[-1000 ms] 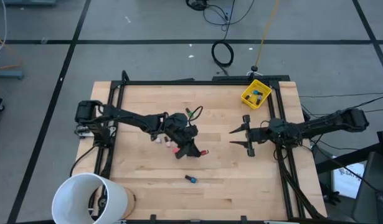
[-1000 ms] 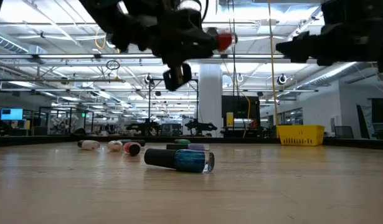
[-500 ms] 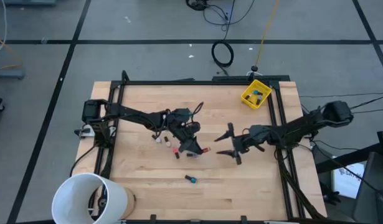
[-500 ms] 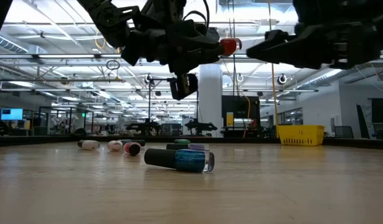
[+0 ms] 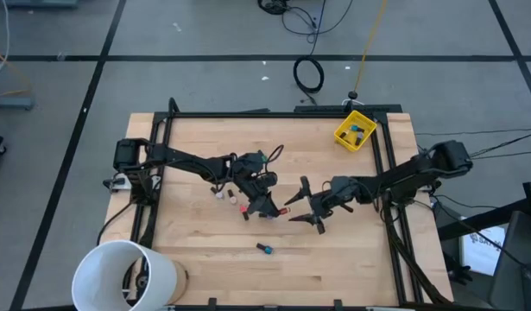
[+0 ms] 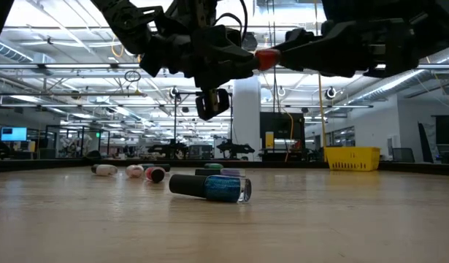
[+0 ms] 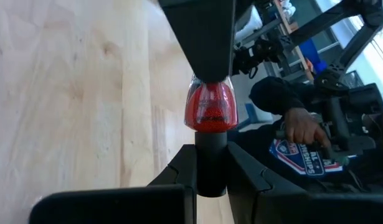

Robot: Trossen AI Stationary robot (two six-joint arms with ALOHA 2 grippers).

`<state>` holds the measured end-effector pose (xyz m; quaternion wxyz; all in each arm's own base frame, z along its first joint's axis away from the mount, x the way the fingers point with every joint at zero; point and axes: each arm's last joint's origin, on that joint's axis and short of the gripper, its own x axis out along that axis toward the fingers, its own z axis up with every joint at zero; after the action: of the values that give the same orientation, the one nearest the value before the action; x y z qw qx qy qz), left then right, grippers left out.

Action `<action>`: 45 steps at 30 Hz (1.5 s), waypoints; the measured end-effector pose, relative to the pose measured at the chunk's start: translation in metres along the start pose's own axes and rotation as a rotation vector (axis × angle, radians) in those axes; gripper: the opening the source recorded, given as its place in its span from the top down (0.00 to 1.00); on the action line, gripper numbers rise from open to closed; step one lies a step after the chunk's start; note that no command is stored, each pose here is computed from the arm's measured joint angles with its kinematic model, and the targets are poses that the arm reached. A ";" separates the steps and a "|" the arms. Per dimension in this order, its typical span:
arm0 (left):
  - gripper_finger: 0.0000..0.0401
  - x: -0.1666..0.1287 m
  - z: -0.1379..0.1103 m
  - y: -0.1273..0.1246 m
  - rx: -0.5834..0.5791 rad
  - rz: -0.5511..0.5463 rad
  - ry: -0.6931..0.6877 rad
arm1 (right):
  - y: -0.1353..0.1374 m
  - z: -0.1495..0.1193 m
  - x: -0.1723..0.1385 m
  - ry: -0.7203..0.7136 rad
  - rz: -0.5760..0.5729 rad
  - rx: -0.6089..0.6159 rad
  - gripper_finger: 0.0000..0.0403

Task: Pick & Place Nail Polish
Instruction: Put the red nail polish bottle into the yellow bin

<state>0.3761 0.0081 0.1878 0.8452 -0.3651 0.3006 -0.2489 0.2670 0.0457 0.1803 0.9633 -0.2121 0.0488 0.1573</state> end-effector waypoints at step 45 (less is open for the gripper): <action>0.72 0.000 0.001 0.001 0.080 0.046 -0.027 | -0.001 -0.005 0.009 0.023 0.003 -0.017 0.84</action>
<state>0.3766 0.0095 0.1873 0.8686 -0.3276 0.2872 -0.2364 0.2760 0.0451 0.1752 0.9606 -0.2219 0.0590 0.1567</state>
